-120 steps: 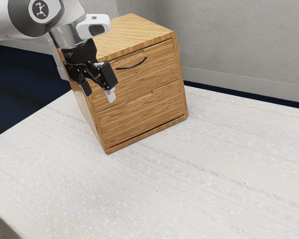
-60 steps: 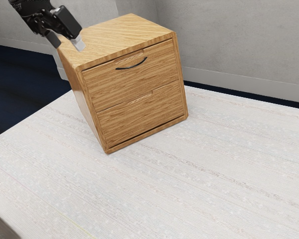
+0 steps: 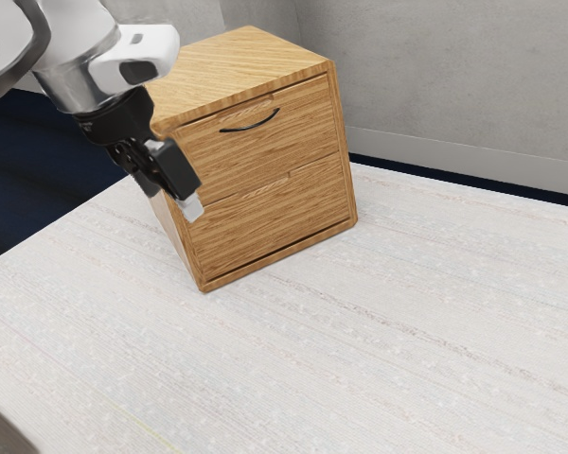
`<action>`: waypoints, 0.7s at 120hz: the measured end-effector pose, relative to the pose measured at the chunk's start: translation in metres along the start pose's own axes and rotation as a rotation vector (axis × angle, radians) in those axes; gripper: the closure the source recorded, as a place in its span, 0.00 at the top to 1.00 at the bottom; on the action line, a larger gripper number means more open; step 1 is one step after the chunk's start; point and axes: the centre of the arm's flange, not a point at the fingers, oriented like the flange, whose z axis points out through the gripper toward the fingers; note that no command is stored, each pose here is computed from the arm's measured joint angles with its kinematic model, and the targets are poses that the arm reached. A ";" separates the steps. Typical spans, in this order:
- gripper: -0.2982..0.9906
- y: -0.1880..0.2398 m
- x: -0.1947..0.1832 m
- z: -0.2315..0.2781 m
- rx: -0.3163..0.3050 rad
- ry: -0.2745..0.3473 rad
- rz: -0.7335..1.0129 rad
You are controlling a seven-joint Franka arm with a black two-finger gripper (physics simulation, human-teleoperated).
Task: Pull the drawer handle with one arm to open the drawer
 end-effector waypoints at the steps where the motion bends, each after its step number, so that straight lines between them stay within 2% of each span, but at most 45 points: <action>1: 0.77 0.004 -0.002 0.003 -0.001 -0.004 0.007; 17: 0.77 0.041 -0.043 0.020 -0.005 -0.028 0.056; 28: 0.77 0.060 -0.046 0.034 0.008 -0.018 0.119; 40: 0.77 0.087 -0.029 0.048 0.058 0.028 0.254; 54: 0.77 0.091 0.003 0.062 0.121 0.083 0.376; 67: 0.77 0.078 0.030 0.053 0.187 0.141 0.449; 84: 0.77 0.044 0.056 0.050 0.252 0.166 0.500</action>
